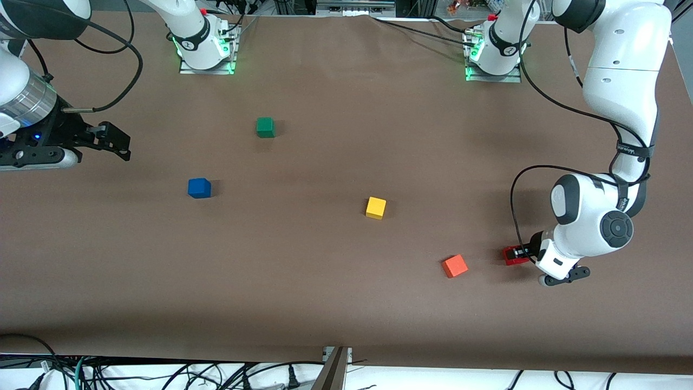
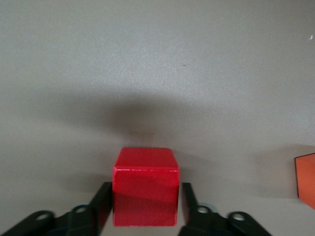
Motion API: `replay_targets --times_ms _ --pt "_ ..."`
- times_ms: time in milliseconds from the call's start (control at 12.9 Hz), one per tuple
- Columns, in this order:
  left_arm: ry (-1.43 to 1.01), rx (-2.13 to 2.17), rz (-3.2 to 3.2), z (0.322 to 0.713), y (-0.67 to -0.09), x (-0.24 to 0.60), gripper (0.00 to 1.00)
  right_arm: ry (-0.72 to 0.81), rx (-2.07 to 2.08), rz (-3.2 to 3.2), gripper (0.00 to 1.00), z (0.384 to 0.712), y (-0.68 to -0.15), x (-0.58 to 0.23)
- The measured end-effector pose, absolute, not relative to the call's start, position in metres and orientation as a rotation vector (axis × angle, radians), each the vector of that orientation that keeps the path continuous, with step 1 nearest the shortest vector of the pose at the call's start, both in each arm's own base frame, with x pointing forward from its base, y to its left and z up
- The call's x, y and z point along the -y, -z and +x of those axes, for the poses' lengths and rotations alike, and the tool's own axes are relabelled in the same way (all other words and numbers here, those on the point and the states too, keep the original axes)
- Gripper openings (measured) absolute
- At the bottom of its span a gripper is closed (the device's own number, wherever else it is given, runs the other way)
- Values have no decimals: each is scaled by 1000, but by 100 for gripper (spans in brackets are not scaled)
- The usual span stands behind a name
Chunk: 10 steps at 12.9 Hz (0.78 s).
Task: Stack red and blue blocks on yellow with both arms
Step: 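Carry the red cube onto the yellow cube while the right gripper reaches the blue cube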
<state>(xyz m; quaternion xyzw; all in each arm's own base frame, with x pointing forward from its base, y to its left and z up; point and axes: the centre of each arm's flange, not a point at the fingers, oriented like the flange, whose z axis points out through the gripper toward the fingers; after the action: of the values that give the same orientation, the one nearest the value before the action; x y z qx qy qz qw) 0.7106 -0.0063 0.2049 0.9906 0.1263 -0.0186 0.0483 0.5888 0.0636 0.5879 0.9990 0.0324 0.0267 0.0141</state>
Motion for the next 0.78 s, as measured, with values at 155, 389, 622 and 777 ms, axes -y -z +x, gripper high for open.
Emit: replay_targets --times_ms 155,389,622,777 --pt "56 -383 3020 711 -205 7 56 -64 -103 3108 100 591 -581 -64" --pt "27 -361 3013 715 -217 18 56 -10 -106 3094 100 600 -559 -67" --pt "7 -271 3015 723 -275 54 56 117 -119 3070 100 613 -513 -71" --pt "18 -157 3022 722 -325 103 56 192 -142 3053 100 622 -480 -73"
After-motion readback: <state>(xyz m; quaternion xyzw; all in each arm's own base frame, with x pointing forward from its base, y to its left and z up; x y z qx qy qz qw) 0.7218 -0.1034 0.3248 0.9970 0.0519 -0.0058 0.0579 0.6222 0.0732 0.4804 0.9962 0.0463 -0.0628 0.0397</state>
